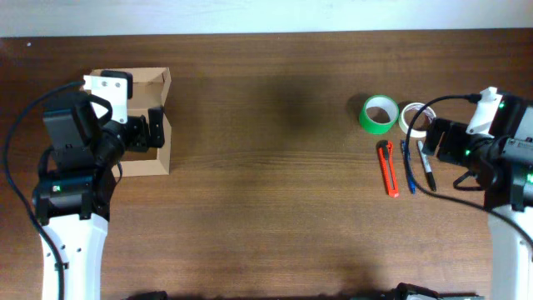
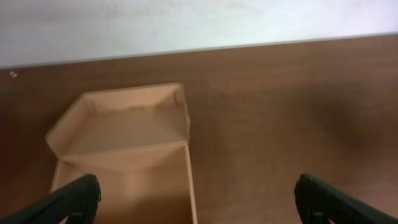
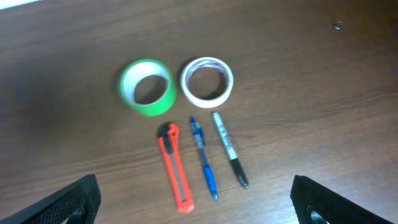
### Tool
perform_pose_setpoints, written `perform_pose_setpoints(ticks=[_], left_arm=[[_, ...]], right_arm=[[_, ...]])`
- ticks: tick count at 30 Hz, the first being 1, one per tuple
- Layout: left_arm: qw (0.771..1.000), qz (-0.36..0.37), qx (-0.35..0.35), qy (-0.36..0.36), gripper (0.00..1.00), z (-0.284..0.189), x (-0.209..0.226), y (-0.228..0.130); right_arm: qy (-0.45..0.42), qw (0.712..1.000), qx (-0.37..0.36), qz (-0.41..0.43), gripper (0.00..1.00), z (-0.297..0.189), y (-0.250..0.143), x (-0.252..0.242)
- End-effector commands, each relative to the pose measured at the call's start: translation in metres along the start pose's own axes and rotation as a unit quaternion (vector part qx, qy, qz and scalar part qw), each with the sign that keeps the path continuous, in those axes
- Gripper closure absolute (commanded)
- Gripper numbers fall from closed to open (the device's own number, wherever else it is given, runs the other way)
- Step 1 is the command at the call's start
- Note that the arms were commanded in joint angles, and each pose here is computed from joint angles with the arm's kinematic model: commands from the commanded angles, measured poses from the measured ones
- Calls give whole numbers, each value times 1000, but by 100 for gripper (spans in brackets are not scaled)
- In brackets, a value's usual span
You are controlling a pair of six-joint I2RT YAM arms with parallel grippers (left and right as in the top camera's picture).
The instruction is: Pack container
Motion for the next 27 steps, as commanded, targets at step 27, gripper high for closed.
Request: perform_pose_setpoints(ticks=[27], left_arm=[[947,-77,310,40,29,114,27,5]], right_arm=[[-77,973,84,200,1,47,-20,-87]])
Point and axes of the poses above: each gripper's point midway between its finger pads, its own z axis out along the fingers, its own x axis along the line the jaws close on, y = z × x, the point moved 9 cm from there along -z, back along the fingers, and after that the axes turned 8 degrees about -z, right-handed, at the moved point
